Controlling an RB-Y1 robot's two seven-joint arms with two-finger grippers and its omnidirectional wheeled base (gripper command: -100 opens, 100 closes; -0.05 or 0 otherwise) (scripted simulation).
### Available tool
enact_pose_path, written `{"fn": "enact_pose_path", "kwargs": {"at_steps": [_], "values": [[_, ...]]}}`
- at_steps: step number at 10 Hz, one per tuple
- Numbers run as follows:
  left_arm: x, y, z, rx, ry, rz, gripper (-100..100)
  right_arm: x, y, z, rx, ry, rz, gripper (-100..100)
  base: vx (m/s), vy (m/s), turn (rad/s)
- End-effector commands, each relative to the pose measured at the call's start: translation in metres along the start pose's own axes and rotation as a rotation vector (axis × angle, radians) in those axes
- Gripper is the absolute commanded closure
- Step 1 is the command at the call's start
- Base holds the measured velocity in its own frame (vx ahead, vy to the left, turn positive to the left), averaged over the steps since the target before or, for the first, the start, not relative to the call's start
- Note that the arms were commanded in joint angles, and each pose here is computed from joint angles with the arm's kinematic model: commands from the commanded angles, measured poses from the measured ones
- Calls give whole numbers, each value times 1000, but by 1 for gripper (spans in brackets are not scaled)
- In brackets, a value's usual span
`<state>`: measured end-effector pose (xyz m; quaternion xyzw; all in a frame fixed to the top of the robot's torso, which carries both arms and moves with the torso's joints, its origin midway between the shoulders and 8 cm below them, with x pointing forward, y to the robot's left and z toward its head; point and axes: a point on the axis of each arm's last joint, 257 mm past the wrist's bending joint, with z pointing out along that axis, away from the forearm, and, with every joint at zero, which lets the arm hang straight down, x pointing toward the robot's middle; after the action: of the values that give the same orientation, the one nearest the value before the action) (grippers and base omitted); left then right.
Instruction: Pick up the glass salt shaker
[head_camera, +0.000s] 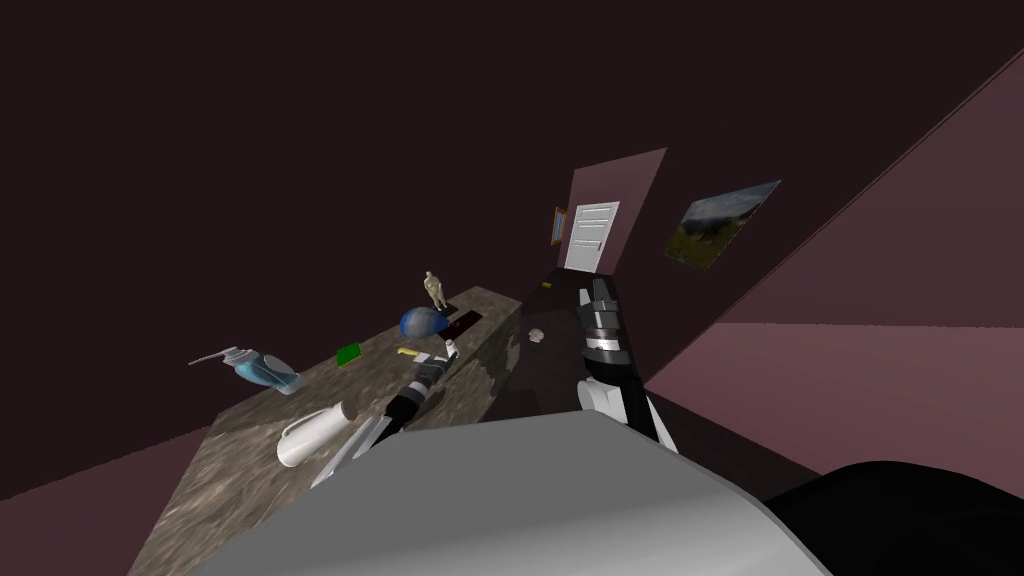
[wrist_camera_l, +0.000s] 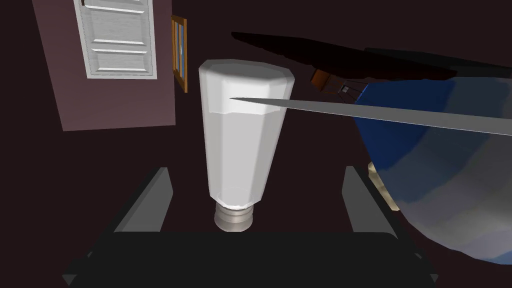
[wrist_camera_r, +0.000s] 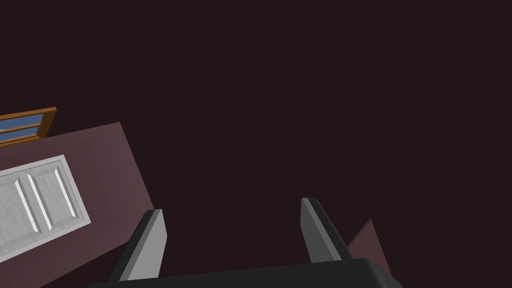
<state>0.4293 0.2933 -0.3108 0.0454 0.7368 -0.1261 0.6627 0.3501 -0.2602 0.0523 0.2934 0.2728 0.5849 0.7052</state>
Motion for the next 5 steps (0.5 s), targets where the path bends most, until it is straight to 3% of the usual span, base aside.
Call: {"fn": "enact_pose_path", "kwargs": {"at_steps": [1,2,3,5], "values": [[-2,-3,13,26,-9,-4,-100,0,0,0,0,0,0,0,-67,-24,59],[-3,0,21,25,-10,-2,-100,0,0,0,0,0,0,0,-61,-31,35],[7,5,19,14,9,-7,-100,0,0,0,0,0,0,0,-22,-18,-3],[-1,2,38,42,-9,-6,-100,0,0,0,0,0,0,0,-44,-27,50]]}}
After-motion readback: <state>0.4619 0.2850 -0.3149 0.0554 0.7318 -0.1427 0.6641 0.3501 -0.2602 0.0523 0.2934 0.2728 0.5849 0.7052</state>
